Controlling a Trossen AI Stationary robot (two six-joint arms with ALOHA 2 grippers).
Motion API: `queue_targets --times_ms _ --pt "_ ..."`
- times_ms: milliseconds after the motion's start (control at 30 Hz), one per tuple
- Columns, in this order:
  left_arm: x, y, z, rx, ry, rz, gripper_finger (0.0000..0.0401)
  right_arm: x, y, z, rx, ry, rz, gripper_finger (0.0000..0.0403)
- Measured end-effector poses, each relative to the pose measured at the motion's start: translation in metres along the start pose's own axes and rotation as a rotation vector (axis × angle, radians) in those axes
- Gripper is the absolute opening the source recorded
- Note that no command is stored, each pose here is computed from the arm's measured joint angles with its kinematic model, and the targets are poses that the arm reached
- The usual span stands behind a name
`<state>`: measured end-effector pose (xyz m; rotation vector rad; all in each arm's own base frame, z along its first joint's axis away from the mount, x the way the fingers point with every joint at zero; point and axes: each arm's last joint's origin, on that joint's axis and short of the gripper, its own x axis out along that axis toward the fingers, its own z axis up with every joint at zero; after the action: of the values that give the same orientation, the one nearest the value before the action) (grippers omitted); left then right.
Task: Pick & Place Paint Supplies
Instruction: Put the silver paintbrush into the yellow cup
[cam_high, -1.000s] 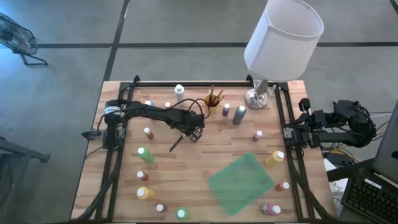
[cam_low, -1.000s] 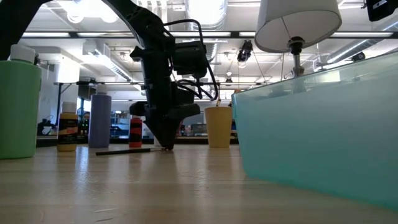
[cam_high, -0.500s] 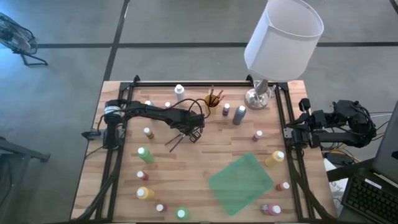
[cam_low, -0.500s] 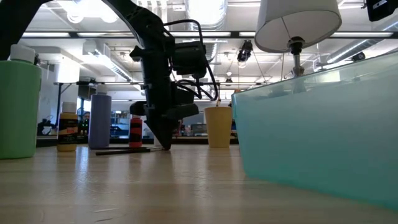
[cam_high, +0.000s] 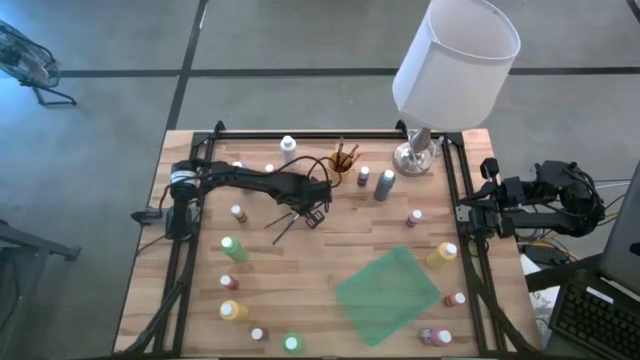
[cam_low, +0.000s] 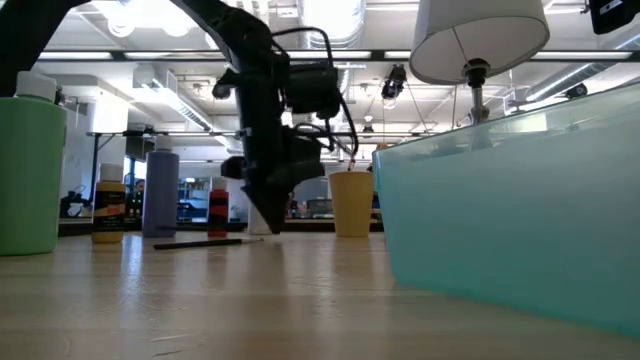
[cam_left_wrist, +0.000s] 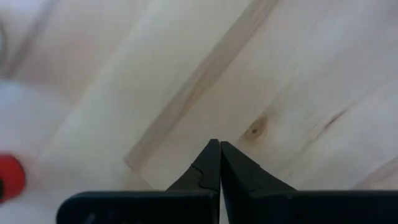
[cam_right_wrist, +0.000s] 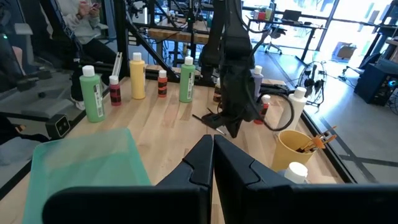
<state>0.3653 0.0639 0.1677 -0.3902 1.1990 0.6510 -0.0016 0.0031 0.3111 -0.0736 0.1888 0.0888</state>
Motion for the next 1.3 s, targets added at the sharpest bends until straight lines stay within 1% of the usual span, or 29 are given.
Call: queue_targets --times_ms 167,233,333,400,533,733,867,1000,1133,1300 --pt "-0.021 -0.001 0.015 0.061 -0.064 -0.027 0.0003 0.0 0.0 0.0 0.0 0.0 0.0 0.0008" --pt "-0.028 -0.003 0.022 0.13 -0.087 -0.035 0.0003 0.0 0.0 0.0 0.0 0.0 -0.001 0.0008" --pt "-0.041 -0.006 0.034 0.286 -0.15 -0.048 0.0003 0.0 0.0 0.0 0.0 0.0 0.0 0.0008" --pt "-0.048 -0.007 0.04 0.328 -0.178 -0.052 0.0003 0.0 0.0 0.0 0.0 0.0 0.0 0.0008" --pt "-0.061 -0.01 0.052 0.368 -0.249 -0.055 0.0003 0.0 0.0 0.0 0.0 0.0 0.0 0.0008" --pt "-0.083 -0.014 0.066 0.392 -0.33 -0.079 0.0003 0.0 0.0 0.0 0.0 0.0 0.0 0.0008" --pt "-0.099 -0.016 0.076 0.42 -0.385 -0.117 0.0003 0.0 0.0 0.0 0.0 0.0 0.0 0.0008" --pt "-0.116 -0.02 0.085 0.457 -0.452 -0.196 0.0003 0.0 0.0 0.0 0.0 0.0 0.0 0.0008" --pt "-0.132 -0.024 0.095 0.512 -0.561 -0.266 0.0003 0.0 0.0 0.0 0.0 0.0 0.0 0.0008" --pt "-0.143 -0.029 0.107 0.556 -0.73 -0.293 0.0003 0.0 0.0 0.0 0.0 0.0 0.0 0.0008"
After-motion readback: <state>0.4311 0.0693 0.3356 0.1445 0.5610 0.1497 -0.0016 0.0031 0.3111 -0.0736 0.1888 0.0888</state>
